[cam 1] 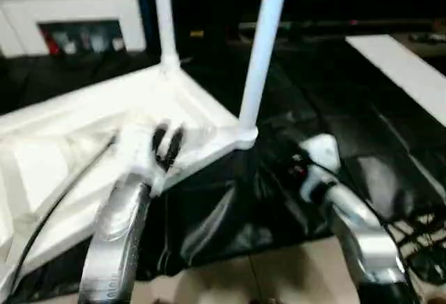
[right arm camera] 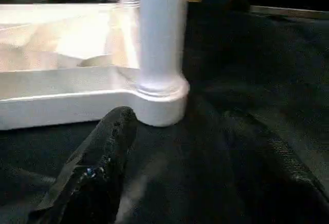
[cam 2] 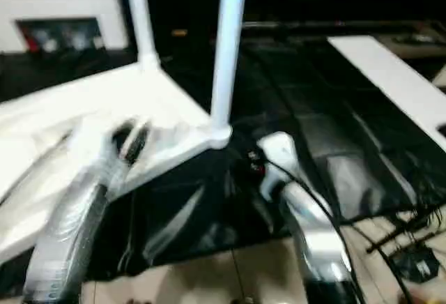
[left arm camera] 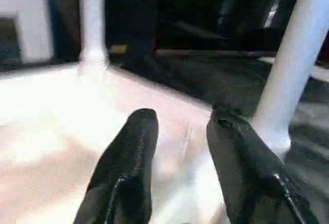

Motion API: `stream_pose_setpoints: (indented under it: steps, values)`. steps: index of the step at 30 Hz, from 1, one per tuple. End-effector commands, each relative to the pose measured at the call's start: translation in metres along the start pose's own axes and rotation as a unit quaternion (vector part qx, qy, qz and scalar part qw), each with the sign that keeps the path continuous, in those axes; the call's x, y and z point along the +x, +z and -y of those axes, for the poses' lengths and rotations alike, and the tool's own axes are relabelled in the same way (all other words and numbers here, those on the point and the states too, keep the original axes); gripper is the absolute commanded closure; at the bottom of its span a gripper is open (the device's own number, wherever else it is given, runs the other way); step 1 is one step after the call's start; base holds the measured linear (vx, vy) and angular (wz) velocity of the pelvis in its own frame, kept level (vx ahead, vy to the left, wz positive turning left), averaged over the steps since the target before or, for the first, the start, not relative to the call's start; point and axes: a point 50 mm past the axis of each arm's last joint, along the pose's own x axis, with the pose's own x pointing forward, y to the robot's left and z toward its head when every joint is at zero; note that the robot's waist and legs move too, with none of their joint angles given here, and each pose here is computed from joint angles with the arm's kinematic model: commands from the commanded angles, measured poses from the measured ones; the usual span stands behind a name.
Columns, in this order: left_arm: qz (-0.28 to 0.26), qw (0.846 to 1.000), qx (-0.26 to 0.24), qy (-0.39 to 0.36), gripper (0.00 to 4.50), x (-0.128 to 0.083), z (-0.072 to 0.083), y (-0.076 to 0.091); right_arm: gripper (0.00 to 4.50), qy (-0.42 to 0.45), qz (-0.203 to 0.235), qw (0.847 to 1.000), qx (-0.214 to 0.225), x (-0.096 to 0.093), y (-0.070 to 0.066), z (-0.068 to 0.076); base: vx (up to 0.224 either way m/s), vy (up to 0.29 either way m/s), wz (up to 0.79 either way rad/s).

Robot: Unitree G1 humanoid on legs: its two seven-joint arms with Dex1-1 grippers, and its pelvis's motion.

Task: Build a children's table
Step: Rotate leg to tighten

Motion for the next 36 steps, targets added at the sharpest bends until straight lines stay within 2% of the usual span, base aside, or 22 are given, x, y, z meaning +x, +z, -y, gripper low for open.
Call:
stream_pose_setpoints:
  steps: [1,2,5,8,10,13,15,20,22,26,29,31,36]
  values:
    - [0.015,1.0,0.0,0.012,2.27,-0.012,0.004,0.01,1.49,-0.023,0.011,1.0,0.007,-0.011,0.001,0.005,0.0,0.0,0.0]
    - [0.015,1.0,0.0,0.012,2.27,-0.012,0.004,0.01,1.49,-0.023,0.011,1.0,0.007,-0.011,0.001,0.005,0.0,0.0,0.0]
    - [0.005,0.999,0.001,0.042,2.16,-0.029,0.005,0.009,1.49,-0.045,-0.004,0.999,0.018,-0.02,-0.007,0.006,0.0,0.0,0.0]
    - [-0.005,0.997,0.012,0.073,2.16,-0.038,-0.001,0.007,1.49,-0.048,-0.015,0.998,0.024,-0.022,-0.013,0.004,0.0,0.0,0.0]
    - [-0.024,0.992,0.022,0.12,2.16,-0.044,-0.011,0.003,1.49,-0.039,-0.028,0.999,0.016,-0.02,-0.018,0.0,0.0,0.0,0.0]
    - [-0.009,0.99,0.023,0.139,2.16,-0.04,-0.021,0.013,1.49,-0.01,-0.004,1.0,0.029,-0.014,-0.007,-0.012,-0.035,-0.002,0.0]
    - [-0.011,0.991,0.034,0.13,2.16,-0.038,-0.021,0.016,1.49,0.007,-0.008,1.0,0.026,-0.011,-0.007,-0.018,-0.094,-0.043,0.06]
    - [-0.018,0.991,0.047,0.126,2.16,-0.044,-0.014,0.025,1.49,0.049,0.006,0.999,0.018,0.001,-0.001,-0.024,0.002,-0.007,-0.16]
    - [-0.019,0.991,0.048,0.124,2.16,-0.044,-0.008,0.029,1.49,0.057,0.018,0.998,0.001,0.005,0.006,-0.022,-0.031,0.063,-0.01]
    - [-0.011,0.992,0.04,0.121,2.16,-0.037,-0.004,0.027,1.49,0.038,0.024,0.999,-0.002,0.005,0.011,-0.013,-0.034,0.019,0.0]
    - [-0.016,0.992,0.038,0.122,2.16,-0.029,-0.005,0.017,1.49,-0.002,0.018,1.0,0.011,-0.001,0.007,-0.002,-0.035,-0.016,0.01]
    - [-0.015,0.991,0.047,0.121,2.16,-0.023,-0.007,0.019,1.49,-0.018,0.013,1.0,0.022,-0.003,0.005,0.003,0.0,0.0,0.0]
    - [-0.014,0.988,0.087,0.127,2.16,-0.018,-0.008,0.022,1.49,-0.004,0.009,1.0,0.01,0.0,0.005,-0.001,-0.048,-0.053,0.33]
